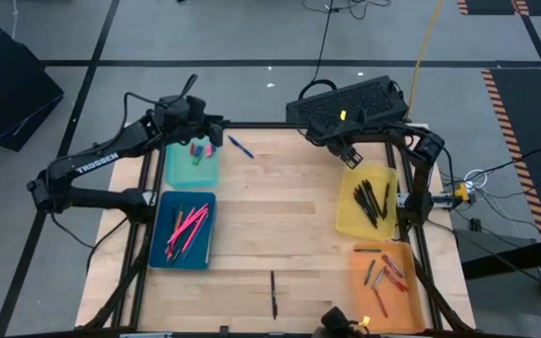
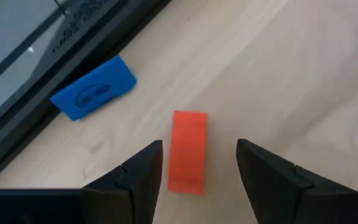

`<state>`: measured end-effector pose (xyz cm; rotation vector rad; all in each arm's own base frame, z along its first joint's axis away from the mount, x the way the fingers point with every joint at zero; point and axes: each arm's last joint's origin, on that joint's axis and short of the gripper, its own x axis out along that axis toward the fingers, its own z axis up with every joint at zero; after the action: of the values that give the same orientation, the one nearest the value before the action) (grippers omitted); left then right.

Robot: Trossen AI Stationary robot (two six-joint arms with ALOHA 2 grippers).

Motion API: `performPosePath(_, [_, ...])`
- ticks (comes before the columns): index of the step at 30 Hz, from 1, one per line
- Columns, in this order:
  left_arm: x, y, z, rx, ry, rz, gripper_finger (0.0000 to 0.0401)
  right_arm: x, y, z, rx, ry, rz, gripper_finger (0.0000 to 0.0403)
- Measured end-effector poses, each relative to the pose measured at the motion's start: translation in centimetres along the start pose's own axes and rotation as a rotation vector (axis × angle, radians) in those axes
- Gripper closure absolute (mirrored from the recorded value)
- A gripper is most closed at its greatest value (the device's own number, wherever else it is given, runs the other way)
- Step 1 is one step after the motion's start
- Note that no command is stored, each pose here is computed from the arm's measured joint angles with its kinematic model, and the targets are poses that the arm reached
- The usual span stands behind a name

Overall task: Sort crayons/erasers/pens/pencils in bins
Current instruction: Put the orange eraser into the light blue bin

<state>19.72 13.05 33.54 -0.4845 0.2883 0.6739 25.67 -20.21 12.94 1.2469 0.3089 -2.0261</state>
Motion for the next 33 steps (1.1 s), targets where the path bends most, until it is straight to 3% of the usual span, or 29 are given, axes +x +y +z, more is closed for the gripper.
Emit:
performPosePath(5, [0.0, 0.0, 0.0, 0.008, 0.003, 0.001, 0.0240, 1.0, 0.6, -0.1, -0.010, 0.005, 0.105, 0.0207])
performPosePath(18, [0.0, -0.9, -0.4, -0.001, 0.016, -0.033, 0.0240, -0.1, 0.6, 0.3, -0.098, 0.055, 0.002, 0.0226])
performPosePath(23, [-0.1, -1.1, -0.5, 0.000, 0.019, -0.040, 0.0240, -0.1, 1.0, 0.2, -0.093, 0.059, 0.036, 0.0227])
performPosePath(30, [-0.1, -1.2, -0.5, 0.003, 0.019, -0.045, 0.0240, -1.5, 2.6, 0.7, -0.263, -0.042, 0.096, 0.0227])
performPosePath(33, [-0.1, -1.1, -0.5, 0.016, 0.015, -0.039, 0.0240, -1.2, 2.4, 1.3, -0.235, -0.035, 0.065, 0.0227])
